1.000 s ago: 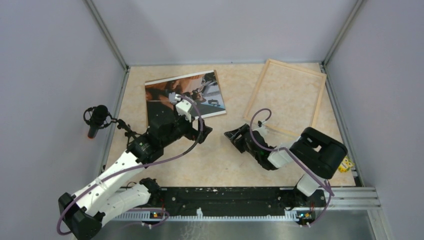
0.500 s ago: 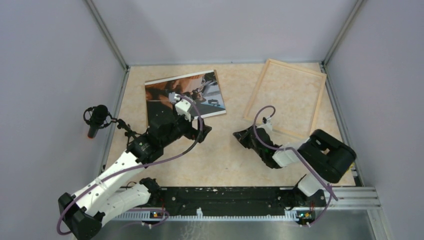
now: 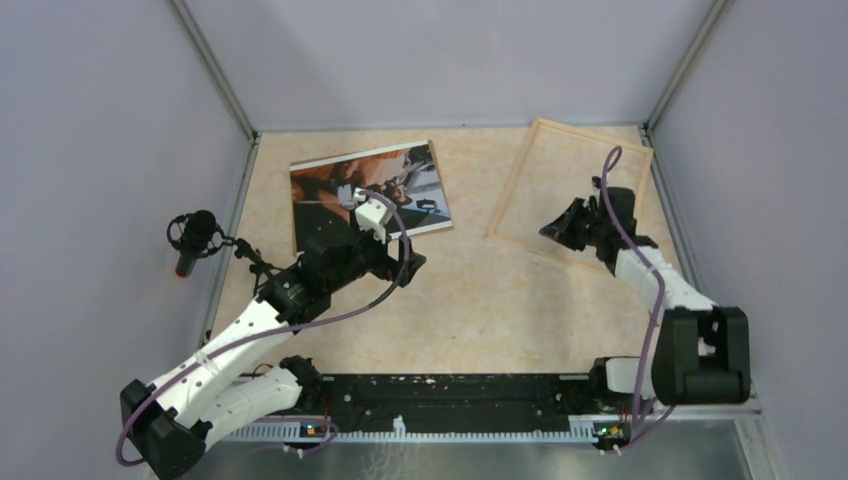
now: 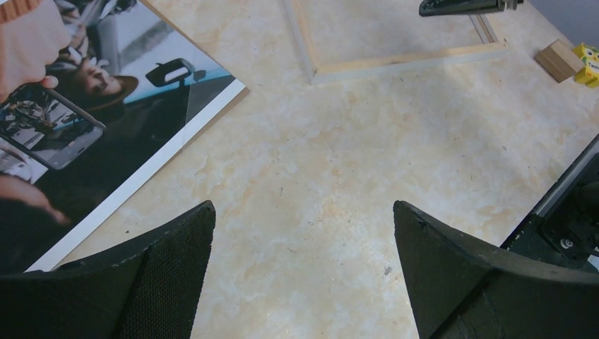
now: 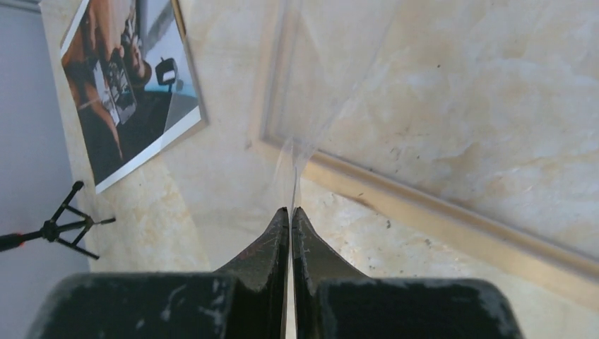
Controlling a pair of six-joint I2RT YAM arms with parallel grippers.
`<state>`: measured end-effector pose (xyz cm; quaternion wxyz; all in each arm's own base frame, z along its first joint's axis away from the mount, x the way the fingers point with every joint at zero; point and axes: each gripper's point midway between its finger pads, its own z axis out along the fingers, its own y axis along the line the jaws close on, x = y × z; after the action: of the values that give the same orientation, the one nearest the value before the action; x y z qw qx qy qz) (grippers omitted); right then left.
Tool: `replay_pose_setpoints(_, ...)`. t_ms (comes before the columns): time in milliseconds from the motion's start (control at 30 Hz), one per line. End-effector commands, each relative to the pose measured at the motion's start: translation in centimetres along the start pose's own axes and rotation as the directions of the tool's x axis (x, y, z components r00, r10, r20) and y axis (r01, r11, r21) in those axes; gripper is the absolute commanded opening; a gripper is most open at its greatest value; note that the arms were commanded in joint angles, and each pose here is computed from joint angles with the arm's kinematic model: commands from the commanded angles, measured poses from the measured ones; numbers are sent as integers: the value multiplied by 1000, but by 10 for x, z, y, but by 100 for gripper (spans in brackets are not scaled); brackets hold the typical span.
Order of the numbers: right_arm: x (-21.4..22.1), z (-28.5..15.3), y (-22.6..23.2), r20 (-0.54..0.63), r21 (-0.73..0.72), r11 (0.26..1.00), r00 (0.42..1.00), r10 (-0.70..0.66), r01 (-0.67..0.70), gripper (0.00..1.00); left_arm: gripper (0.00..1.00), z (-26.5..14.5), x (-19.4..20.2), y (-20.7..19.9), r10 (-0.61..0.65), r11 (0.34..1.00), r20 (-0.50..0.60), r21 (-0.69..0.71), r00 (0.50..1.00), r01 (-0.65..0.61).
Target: Put the photo into the frame
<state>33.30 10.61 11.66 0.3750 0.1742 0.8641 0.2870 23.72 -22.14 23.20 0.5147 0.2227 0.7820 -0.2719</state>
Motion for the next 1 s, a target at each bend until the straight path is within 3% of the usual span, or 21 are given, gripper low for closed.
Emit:
replay_pose_setpoints(0,5,0,-13,-296,-124,992,953,-61,25,0,98,3,-14,-10,-16,999,44,45,999,14)
replay_pose_setpoints(133,0,29,-27,-435,-178,984,897,-75,-4,0,98,3,-13,-10,-24,999,42,46,999,22)
replay_pose_setpoints(300,-29,60,-58,-422,-112,993,906,-6,-46,4,98,3,-12,-8,-19,999,44,35,999,18)
replay_pose_setpoints(433,-45,63,-64,-339,-66,994,939,59,-87,39,98,3,-11,-10,-19,999,40,44,999,18)
replay_pose_setpoints(533,-37,56,-74,-294,30,991,946,135,-132,55,98,4,-11,-12,-20,998,38,55,999,18)
replay_pose_setpoints(700,-22,20,-79,-188,162,982,974,125,-95,69,98,4,-9,-13,-15,998,32,59,999,13)
replay_pose_setpoints(833,-1,-8,-48,-166,106,993,983,74,-57,75,98,5,-8,-15,-9,998,27,61,1000,7)
replay_pose_setpoints(967,33,-21,-22,-185,-10,995,978,101,-104,80,98,6,-9,-17,-7,998,23,68,1000,5)
